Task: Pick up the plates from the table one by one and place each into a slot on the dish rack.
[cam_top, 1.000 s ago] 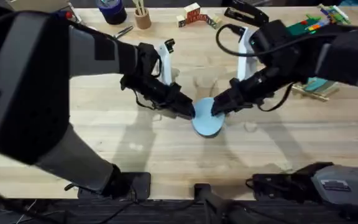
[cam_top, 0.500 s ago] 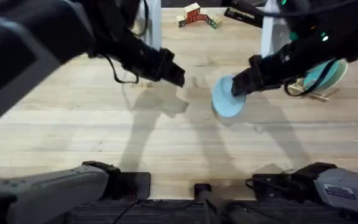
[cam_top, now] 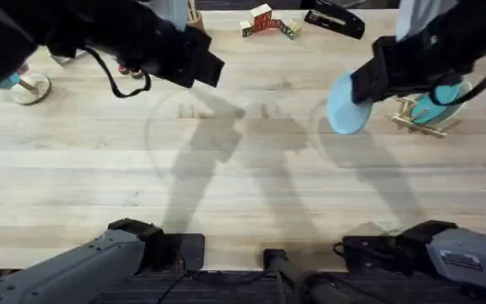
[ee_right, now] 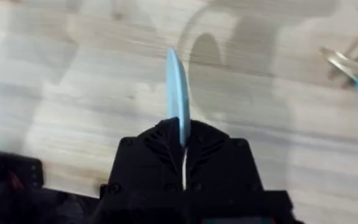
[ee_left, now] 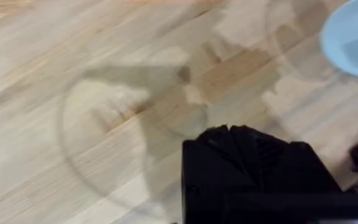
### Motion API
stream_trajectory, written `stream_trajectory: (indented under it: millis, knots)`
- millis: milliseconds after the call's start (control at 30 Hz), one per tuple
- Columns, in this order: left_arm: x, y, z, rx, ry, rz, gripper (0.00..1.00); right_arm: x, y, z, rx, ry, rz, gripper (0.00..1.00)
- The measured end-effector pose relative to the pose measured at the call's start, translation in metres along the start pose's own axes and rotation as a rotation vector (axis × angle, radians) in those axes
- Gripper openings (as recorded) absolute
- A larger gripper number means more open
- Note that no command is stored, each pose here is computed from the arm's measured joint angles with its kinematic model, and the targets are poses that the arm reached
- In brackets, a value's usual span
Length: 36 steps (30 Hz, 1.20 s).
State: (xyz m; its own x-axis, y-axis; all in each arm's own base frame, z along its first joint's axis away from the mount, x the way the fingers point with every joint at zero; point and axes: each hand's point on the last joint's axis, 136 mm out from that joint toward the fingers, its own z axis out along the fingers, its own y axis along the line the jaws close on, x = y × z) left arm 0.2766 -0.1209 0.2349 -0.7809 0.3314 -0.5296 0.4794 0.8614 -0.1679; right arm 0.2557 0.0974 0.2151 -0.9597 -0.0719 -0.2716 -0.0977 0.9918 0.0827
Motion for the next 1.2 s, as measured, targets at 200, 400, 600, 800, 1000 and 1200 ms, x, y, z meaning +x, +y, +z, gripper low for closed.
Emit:
stream_trajectory:
  millis: [200, 400, 600, 800, 1000, 1200]
  knots:
    - [0.001, 0.008, -0.003, -0.052, -0.002, -0.002, 0.093, 0.004, -0.022, -0.019, 0.125, -0.004, 0.094, 0.031]
    - [0.001, 0.012, -0.004, -0.076, 0.001, -0.005, 0.888, 0.005, -0.041, -0.04, 0.227, -0.034, 0.174, 0.031]
    - [0.002, 0.014, -0.004, -0.085, 0.002, -0.008, 0.994, 0.002, -0.051, -0.061, 0.27, -0.072, 0.233, 0.031]
    - [0.002, 0.014, -0.004, -0.085, 0.002, -0.009, 0.993, 0.012, -0.079, -0.078, 0.339, -0.057, 0.334, 0.031]
    - [0.002, 0.014, -0.004, -0.087, 0.002, -0.009, 0.993, 0.011, -0.107, -0.088, 0.377, -0.081, 0.448, 0.031]
    - [0.002, 0.014, -0.004, -0.087, 0.002, -0.009, 0.993, 0.015, -0.127, -0.091, 0.416, -0.081, 0.523, 0.031]
